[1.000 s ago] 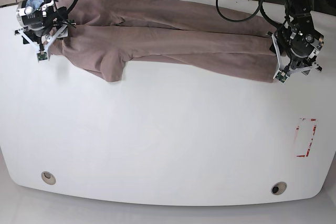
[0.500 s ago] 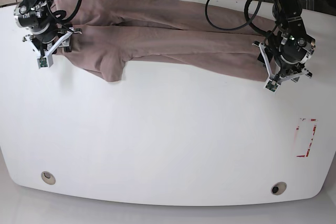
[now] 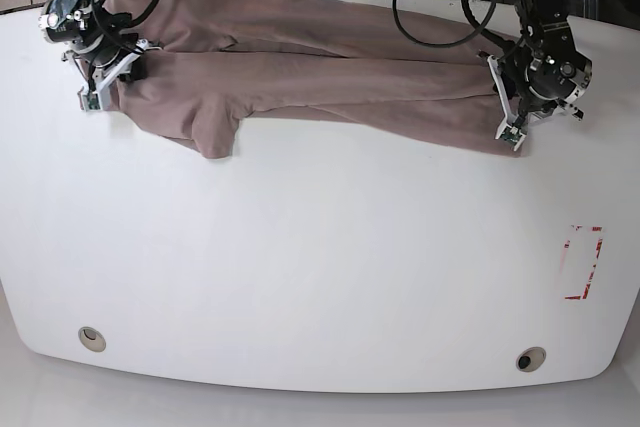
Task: Layout the t-shirt on the table in an organized manner, then fold the t-shirt properly
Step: 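Release the hem and lower both grippers onto the folded edge, then pinch the folded shirt with the right gripper and smooth it flat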
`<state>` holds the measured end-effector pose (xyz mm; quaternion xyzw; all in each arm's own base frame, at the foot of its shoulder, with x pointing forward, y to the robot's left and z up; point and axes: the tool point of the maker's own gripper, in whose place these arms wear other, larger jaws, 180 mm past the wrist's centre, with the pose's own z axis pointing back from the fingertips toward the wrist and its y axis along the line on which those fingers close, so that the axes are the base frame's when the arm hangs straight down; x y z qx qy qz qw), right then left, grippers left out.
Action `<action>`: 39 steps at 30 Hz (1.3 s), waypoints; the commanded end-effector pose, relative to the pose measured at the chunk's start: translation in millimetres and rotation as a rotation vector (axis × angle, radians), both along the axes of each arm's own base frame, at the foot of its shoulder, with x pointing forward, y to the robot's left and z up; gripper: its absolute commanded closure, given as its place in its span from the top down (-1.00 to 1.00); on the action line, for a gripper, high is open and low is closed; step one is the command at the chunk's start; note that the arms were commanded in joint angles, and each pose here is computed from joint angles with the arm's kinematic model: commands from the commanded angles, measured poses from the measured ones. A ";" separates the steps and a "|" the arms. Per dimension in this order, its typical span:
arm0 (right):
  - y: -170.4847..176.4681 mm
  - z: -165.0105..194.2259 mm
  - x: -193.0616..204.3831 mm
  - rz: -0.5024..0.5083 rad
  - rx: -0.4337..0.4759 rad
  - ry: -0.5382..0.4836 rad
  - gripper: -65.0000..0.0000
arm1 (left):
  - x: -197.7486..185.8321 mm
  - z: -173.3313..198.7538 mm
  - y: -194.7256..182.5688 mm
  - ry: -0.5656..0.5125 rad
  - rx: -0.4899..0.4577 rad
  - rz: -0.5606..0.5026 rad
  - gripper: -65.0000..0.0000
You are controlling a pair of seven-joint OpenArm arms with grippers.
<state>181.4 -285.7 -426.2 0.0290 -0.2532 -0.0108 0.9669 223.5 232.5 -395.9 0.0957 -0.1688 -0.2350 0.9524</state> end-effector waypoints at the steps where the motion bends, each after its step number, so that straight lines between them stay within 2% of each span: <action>1: -5.0 -13.4 -6.4 0.012 -0.004 0.057 -0.82 | 8.4 8.8 5.0 -0.032 0.016 0.001 -0.59; 6: -9.1 -19.9 10.6 0.021 0.017 0.024 -0.82 | 22.6 15.7 4.9 -0.063 0.015 0.001 -0.59; 22: -31.6 -3.0 67.9 0.003 0.021 -0.055 -0.82 | 72.5 -8.0 2.9 -0.007 -0.080 0.041 -0.59; 28: -31.8 5.6 80.7 0.004 0.018 -0.086 -0.80 | 89.0 -6.3 1.0 -0.014 -0.103 0.045 -0.39; 32: -31.7 21.6 91.4 0.017 -0.008 -0.134 -0.59 | 96.3 -1.8 -1.1 -0.040 -0.110 0.037 -0.31; 36: -30.5 45.6 101.5 0.038 -0.050 -0.194 -0.19 | 105.6 13.3 0.1 -0.087 -0.096 0.032 -0.31; 39: -25.4 58.2 107.6 0.070 -0.078 -0.201 0.10 | 109.4 25.1 0.9 -0.124 -0.083 0.028 -0.31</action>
